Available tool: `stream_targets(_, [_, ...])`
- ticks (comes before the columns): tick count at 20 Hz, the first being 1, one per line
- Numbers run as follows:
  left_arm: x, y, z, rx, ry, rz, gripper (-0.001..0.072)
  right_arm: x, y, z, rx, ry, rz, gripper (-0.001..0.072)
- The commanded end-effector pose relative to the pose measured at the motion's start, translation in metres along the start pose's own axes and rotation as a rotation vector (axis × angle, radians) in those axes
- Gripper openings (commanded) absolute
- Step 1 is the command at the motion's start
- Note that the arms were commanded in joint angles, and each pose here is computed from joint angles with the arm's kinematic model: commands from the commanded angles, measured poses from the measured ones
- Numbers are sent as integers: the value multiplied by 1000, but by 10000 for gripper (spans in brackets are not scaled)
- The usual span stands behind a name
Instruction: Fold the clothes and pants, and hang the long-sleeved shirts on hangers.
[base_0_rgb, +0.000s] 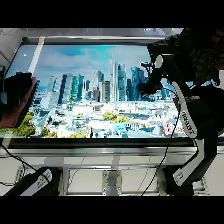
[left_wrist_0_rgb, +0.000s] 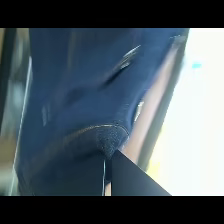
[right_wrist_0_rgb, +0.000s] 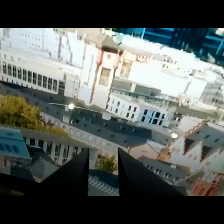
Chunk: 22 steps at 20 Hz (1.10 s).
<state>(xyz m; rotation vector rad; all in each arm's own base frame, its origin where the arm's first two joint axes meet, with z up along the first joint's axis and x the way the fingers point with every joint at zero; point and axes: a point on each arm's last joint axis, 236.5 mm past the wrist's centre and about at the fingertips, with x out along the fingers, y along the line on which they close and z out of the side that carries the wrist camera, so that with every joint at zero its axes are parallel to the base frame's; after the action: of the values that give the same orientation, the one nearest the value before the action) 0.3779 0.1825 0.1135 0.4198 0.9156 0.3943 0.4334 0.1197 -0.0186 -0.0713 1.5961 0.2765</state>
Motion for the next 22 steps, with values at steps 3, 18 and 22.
stream_targets(3, [-194,-70,184,-38,-552,-340,50,-24,11,-12,-38,-2,33,193])
stream_targets(18, [-290,-258,199,149,-436,-826,51,-151,60,-56,-198,-241,143,192])
stream_targets(22, [-213,-276,169,117,-264,-783,52,-132,98,-70,-265,-173,305,189])
